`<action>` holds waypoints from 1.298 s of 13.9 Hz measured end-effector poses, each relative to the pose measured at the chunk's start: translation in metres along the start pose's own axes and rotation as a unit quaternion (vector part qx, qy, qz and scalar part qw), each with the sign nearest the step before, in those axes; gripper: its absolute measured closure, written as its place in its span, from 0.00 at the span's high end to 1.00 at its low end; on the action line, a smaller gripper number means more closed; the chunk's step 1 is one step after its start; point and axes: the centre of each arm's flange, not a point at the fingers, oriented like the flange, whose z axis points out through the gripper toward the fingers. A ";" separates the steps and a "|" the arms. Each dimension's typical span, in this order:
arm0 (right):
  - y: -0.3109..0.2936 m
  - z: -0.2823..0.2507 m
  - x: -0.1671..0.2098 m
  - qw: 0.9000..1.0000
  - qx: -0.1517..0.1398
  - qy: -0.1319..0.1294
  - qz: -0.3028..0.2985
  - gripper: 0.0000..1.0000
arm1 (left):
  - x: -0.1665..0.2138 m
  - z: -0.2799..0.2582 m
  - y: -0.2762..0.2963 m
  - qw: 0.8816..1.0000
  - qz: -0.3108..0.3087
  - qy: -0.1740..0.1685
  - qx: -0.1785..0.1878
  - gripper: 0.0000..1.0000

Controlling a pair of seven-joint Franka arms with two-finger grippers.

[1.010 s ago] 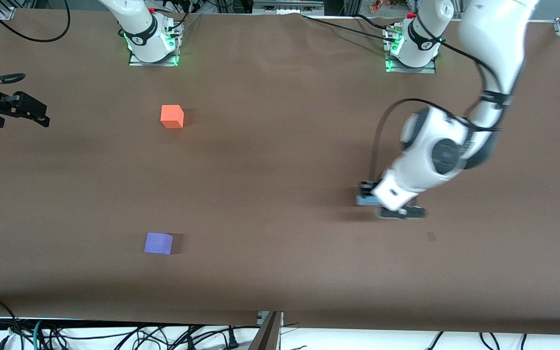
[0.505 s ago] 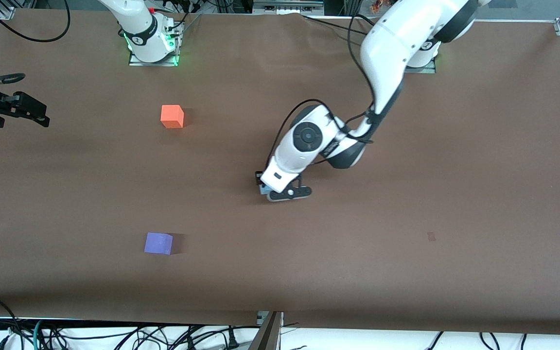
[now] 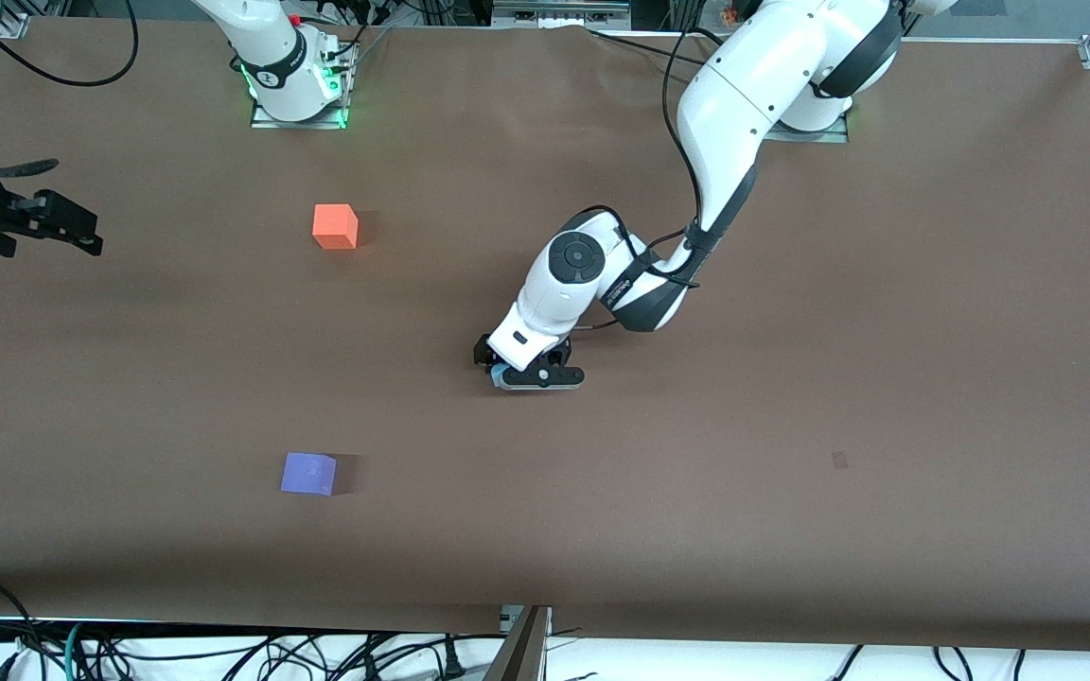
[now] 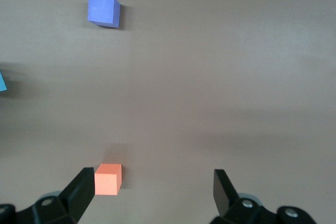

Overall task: Place blue block between orange and purple blocks
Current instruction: 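Carry the blue cube toward the table middle and release it, then withdraw the left gripper while the right gripper reaches the blue cube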

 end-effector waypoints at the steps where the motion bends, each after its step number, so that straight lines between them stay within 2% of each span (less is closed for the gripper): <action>1: -0.001 0.009 0.005 1.000 0.000 -0.004 -0.001 1.00 | 0.005 -0.007 0.000 1.000 -0.001 0.000 0.005 1.00; 5: -0.004 0.063 0.032 0.999 0.001 -0.039 -0.005 1.00 | 0.055 -0.070 -0.024 0.999 -0.029 0.000 0.039 1.00; 7: -0.006 0.081 0.042 0.999 0.002 -0.041 -0.006 1.00 | 0.093 -0.126 -0.059 0.996 -0.049 -0.014 0.077 1.00; 9: -0.024 0.097 0.053 0.999 0.005 -0.038 -0.009 1.00 | 0.123 -0.189 -0.107 0.990 -0.048 -0.041 0.122 1.00; 11: -0.073 0.115 0.062 0.999 0.003 -0.038 -0.001 1.00 | 0.141 -0.252 -0.153 0.985 -0.045 -0.069 0.154 1.00; 14: -0.172 0.156 0.068 0.999 -0.004 -0.038 -0.014 1.00 | 0.141 -0.339 -0.207 0.977 -0.043 -0.095 0.185 1.00; 16: -0.235 0.182 0.066 0.999 -0.006 -0.028 -0.033 1.00 | 0.136 -0.376 -0.253 0.976 -0.022 -0.098 0.192 1.00; 18: -0.285 0.205 0.060 0.999 -0.005 -0.017 -0.044 1.00 | 0.139 -0.383 -0.315 0.979 -0.002 -0.085 0.186 1.00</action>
